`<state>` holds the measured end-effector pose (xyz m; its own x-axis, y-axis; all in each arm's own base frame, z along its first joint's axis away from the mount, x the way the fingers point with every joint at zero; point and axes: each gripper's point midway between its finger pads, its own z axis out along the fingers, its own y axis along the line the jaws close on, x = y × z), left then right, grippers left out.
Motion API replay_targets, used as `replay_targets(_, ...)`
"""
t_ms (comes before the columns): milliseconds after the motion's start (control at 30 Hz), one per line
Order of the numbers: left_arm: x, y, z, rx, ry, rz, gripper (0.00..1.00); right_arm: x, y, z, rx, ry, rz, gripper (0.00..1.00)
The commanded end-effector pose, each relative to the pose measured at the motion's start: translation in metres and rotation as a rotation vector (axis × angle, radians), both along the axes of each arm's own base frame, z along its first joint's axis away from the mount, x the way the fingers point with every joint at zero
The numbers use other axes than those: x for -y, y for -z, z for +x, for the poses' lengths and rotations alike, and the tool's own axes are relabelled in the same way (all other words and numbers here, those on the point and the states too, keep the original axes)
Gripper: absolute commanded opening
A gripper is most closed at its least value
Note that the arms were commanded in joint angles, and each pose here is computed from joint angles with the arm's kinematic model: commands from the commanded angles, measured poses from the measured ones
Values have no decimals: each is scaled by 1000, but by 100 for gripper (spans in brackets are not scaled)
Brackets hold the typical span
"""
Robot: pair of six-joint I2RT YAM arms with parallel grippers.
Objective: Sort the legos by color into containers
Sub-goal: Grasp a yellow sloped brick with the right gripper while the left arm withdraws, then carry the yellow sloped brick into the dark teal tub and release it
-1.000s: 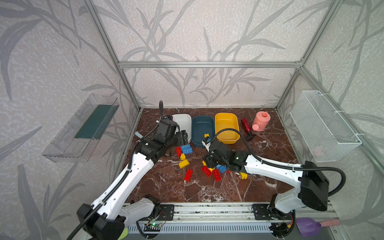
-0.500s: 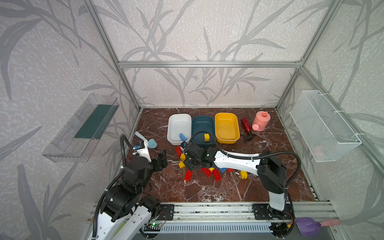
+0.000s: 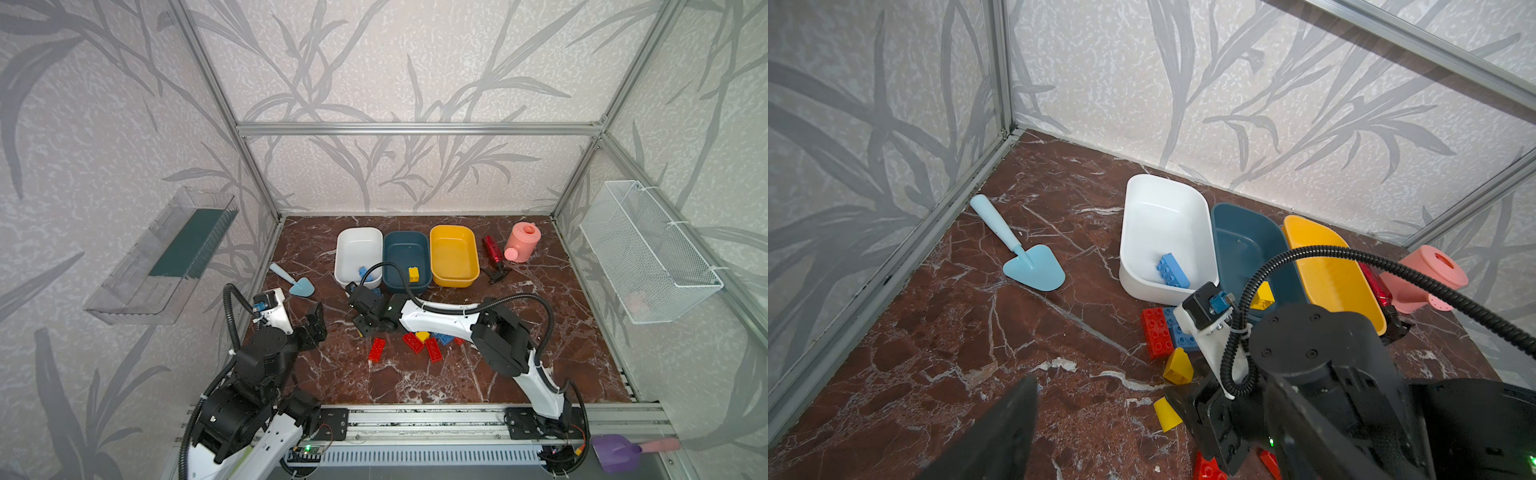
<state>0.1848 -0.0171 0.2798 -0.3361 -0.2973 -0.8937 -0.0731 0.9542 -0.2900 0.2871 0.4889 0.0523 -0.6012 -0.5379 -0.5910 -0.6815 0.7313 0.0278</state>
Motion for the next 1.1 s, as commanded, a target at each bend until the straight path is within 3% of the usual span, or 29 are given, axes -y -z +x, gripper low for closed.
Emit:
replay_targets(0, -1, 5, 1, -16, -9, 14, 85, 3, 2, 13, 5, 38, -13, 56)
replay_targets(267, 1, 7, 3, -25, 0, 22, 85, 0, 11, 18, 6, 32, -34, 45)
replay_targets(433, 1, 7, 3, -26, -1, 26, 85, -1, 10, 18, 8, 27, -33, 30)
replay_targets(633, 0, 8, 3, -27, -6, 28, 85, 0, 2, 17, 13, 26, -23, 25)
replay_targets(867, -1, 8, 4, -29, -11, 31, 85, 1, -31, 11, 22, -4, 27, 24)
replay_targets(1067, -1, 10, 5, -37, -14, 34, 85, 10, -87, 7, 37, -17, 92, 22)
